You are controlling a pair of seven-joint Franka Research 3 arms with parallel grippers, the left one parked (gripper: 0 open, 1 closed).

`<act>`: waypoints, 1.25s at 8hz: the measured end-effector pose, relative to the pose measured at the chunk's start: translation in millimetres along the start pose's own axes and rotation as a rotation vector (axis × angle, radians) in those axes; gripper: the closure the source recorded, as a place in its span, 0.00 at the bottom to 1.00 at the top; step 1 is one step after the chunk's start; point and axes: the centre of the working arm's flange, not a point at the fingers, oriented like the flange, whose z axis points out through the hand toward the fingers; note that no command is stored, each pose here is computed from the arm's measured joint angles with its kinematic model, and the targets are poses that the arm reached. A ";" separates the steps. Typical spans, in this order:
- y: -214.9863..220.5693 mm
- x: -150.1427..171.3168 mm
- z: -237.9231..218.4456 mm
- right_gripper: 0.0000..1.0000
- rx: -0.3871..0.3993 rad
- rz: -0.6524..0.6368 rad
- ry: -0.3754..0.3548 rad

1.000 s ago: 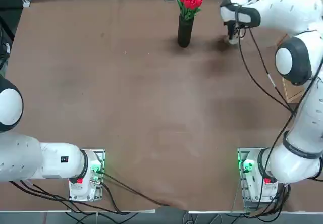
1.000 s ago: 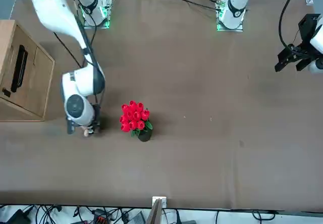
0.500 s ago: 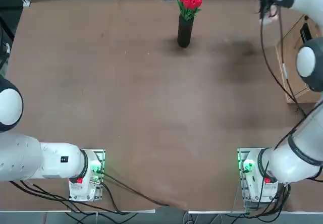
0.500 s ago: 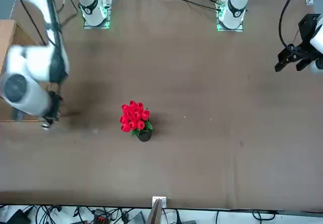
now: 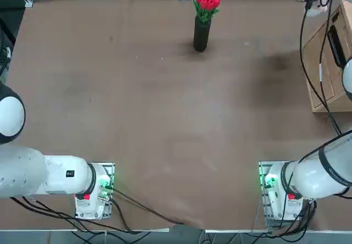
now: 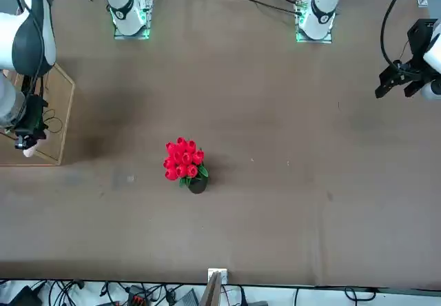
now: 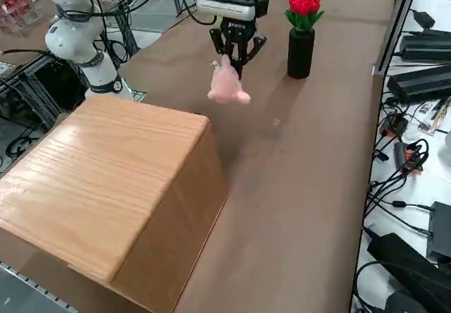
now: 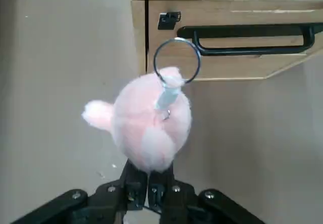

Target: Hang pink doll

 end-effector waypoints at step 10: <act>-16.1 47.7 63.9 0.95 0.074 -0.013 -0.112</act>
